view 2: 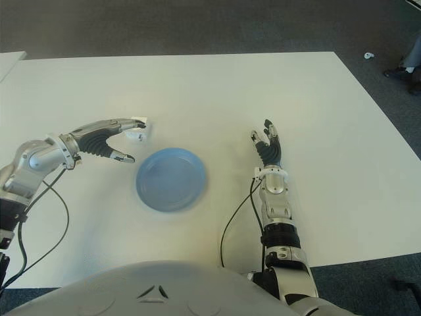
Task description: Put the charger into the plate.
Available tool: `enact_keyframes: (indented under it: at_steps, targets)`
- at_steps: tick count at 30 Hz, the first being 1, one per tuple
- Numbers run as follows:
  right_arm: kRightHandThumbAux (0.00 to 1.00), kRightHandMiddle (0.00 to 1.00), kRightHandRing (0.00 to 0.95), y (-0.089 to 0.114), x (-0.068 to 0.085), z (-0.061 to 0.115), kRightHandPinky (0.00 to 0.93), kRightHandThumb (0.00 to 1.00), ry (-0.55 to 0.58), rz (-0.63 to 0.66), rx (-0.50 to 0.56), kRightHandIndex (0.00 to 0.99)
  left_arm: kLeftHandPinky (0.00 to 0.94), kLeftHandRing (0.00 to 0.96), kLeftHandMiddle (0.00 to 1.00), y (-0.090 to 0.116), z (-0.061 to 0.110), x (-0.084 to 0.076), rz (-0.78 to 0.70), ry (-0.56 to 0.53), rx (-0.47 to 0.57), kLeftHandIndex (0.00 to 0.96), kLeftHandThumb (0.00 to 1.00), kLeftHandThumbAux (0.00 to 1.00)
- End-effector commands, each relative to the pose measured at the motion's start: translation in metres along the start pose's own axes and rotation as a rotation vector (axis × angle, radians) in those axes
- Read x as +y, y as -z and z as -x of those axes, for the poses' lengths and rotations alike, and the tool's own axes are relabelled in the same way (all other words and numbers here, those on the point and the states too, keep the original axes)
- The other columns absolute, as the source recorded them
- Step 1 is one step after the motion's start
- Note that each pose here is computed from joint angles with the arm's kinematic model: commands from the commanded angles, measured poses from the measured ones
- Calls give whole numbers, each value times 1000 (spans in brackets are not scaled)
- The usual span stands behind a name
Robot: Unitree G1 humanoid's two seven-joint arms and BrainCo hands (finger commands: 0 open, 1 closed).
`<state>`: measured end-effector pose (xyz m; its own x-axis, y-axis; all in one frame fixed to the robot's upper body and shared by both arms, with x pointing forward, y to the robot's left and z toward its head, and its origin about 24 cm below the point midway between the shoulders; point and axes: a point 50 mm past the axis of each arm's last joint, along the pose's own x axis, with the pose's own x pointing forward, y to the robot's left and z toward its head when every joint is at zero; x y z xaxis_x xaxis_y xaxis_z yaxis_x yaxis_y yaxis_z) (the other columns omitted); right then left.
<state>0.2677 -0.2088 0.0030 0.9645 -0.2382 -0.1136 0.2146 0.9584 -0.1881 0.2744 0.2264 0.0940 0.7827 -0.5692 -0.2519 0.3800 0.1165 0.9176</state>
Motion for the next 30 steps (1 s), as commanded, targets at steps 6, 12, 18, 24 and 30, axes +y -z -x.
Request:
enact_keyframes:
  at_steps: [6,12,18,24,30]
  targets:
    - [582,19,11,17,2,6,25,40,-13,-12,79,0,25,0,0,22,-34,-15,-134,-180,101,0,247,410]
    - [587,22,13,17,2,6,21,47,-8,-20,79,0,14,0,0,20,-48,-18,-132,-301,107,0,330,410]
    - [599,28,17,18,2,6,18,43,2,-17,83,0,1,0,0,20,-59,-19,-133,-318,107,0,336,358]
    - [604,30,19,18,2,7,17,39,-1,-15,78,0,0,0,0,26,-70,-26,-132,-272,138,0,348,298]
    - [600,29,21,17,0,8,19,35,-2,-16,74,0,0,0,0,35,-74,-39,-148,-204,194,0,383,260]
